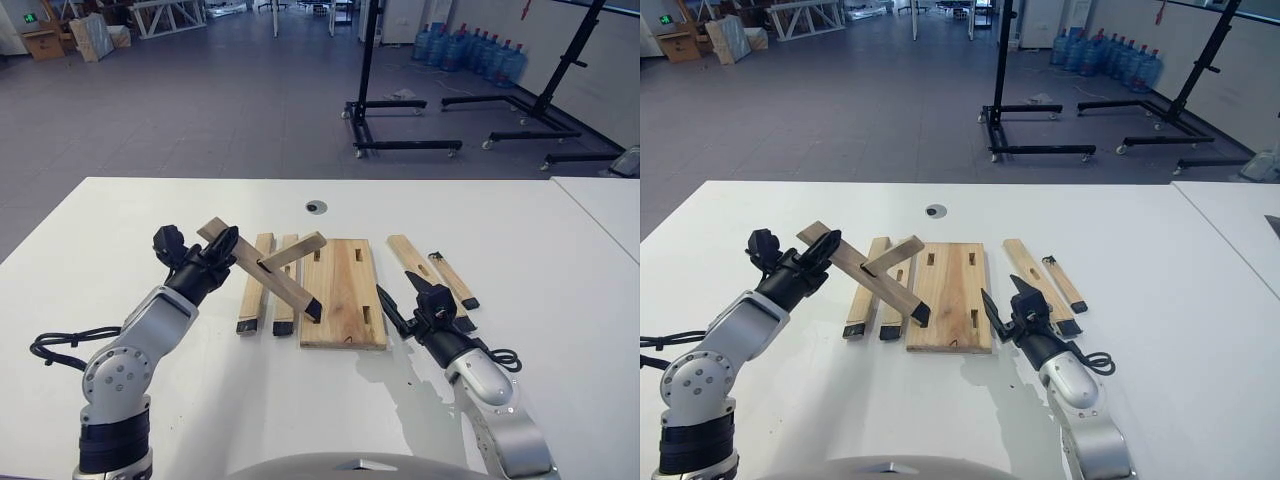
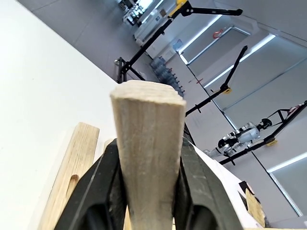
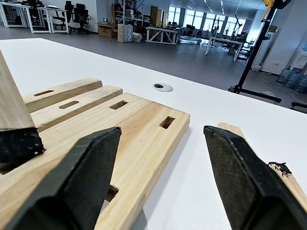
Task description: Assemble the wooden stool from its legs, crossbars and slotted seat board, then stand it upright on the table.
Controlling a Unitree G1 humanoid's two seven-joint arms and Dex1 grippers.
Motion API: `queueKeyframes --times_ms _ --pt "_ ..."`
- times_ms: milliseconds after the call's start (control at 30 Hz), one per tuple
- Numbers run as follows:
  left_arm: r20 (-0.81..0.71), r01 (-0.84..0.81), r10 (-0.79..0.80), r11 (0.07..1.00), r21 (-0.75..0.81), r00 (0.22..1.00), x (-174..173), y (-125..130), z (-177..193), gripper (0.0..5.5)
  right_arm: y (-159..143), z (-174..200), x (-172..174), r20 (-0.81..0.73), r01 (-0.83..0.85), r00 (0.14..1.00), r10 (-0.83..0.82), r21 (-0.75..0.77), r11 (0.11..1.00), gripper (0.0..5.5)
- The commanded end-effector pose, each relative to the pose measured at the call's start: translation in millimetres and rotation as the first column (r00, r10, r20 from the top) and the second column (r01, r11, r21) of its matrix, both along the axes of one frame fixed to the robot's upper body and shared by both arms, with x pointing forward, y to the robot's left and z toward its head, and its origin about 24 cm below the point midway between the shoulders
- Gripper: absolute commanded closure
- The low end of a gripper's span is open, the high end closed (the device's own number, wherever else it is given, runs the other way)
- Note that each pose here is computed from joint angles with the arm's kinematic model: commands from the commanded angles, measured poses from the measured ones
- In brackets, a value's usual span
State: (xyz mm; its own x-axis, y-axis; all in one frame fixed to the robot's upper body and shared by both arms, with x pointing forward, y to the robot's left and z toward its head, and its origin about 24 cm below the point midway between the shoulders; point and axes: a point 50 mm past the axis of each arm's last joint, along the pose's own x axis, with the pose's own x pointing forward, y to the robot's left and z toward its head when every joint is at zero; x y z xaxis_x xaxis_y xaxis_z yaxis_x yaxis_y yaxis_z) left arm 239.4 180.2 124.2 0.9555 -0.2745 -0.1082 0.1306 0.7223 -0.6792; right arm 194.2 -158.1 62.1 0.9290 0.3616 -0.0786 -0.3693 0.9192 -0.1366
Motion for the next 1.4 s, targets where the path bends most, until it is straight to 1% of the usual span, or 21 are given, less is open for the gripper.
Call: queueKeyframes --times_ms 33,100,200,333,433,533,600,767,833,933,1033,1067,1133,1200,1267,1300,1333,1400 --pt "-0.061 0.011 0.001 0.981 0.193 0.998 -3.4 7.0 -11.4 4.52 1.7 4.8 2.3 0.035 0.006 0.999 -0.006 -0.003 1.0 2.34" --pt "-0.052 0.024 -0.01 0.959 0.281 0.999 -3.6 8.5 -10.9 4.52 1.0 4.8 1.7 0.04 0.021 0.999 -0.021 -0.005 1.0 2.34" --pt "0.018 0.036 -0.047 0.92 0.391 0.999 1.3 1.3 -1.9 4.52 2.8 5.4 3.1 0.05 0.028 0.998 -0.027 -0.004 1.0 2.34" --pt "0.09 0.034 -0.083 0.896 0.442 0.992 7.4 -9.8 4.3 4.52 5.4 7.0 6.1 0.065 0.026 0.998 -0.026 -0.002 1.0 2.34" --pt "0.1 0.037 -0.091 0.892 0.451 0.991 7.4 -11.6 2.4 4.52 6.8 7.2 7.5 0.07 0.024 0.997 -0.024 -0.001 1.0 2.34" --pt "0.062 0.06 -0.102 0.877 0.476 0.993 3.6 -8.5 -7.2 4.52 7.3 7.1 7.5 0.074 0.027 0.997 -0.027 -0.003 1.0 2.34" --pt "0.036 0.098 -0.138 0.84 0.533 0.99 -1.0 -8.9 -12.7 4.52 7.2 7.1 7.4 0.076 0.032 0.997 -0.031 -0.004 0.999 2.34" --pt "-0.004 0.165 -0.205 0.779 0.605 0.979 -17.4 -13.9 -22.7 4.52 7.6 7.7 7.5 0.085 0.048 0.995 -0.047 -0.004 0.999 2.34" --pt "-0.026 0.197 -0.23 0.762 0.618 0.973 -21.4 -16.6 -27.1 4.52 8.2 7.9 7.2 0.088 0.052 0.995 -0.052 -0.003 0.999 2.34" --pt "-0.1 0.255 -0.247 0.75 0.61 0.964 -26.1 -14.9 -43.8 4.52 10.4 8.5 8.1 0.09 0.047 0.995 -0.046 -0.002 0.999 2.34" --pt "-0.135 0.327 -0.317 0.7 0.635 0.939 -30.7 -18.3 -57.4 4.52 10.7 9.4 9.5 0.094 0.044 0.995 -0.044 -0.003 0.999 2.34" --pt "-0.118 0.325 -0.33 0.691 0.646 0.937 -29.1 -20.1 -56.4 4.52 11.1 9.6 9.8 0.094 0.042 0.995 -0.042 -0.003 0.999 2.34" --pt "-0.049 0.271 -0.318 0.708 0.652 0.947 -23.2 -20.7 -48.3 4.52 12.1 9.6 10.2 0.094 0.038 0.995 -0.037 -0.005 0.999 2.34" --pt "0.068 0.149 -0.244 0.763 0.629 0.967 -15.1 -16.8 -30.9 4.52 12.4 9.7 10.6 0.094 0.034 0.995 -0.034 -0.006 0.999 2.34" --pt "0.249 0.01 -0.178 0.83 0.558 0.952 -3.9 -15.5 4.7 3.99 12.5 9.8 10.7 0.095 0.033 0.995 -0.032 -0.007 0.999 2.34" --pt "0.315 -0.036 -0.154 0.852 0.523 0.936 0.1 -15.0 19.9 3.87 13.0 9.7 10.7 0.095 0.032 0.995 -0.031 -0.007 0.999 2.34" --pt "0.37 -0.073 -0.133 0.868 0.492 0.92 3.4 -15.0 33.7 3.68 13.8 9.9 11.1 0.096 0.029 0.995 -0.028 -0.007 1.0 2.34" --pt "0.418 -0.092 -0.12 0.887 0.453 0.901 6.7 -17.6 50.2 3.39 14.7 10.5 11.8 0.099 0.027 0.995 -0.026 -0.008 1.0 2.34"
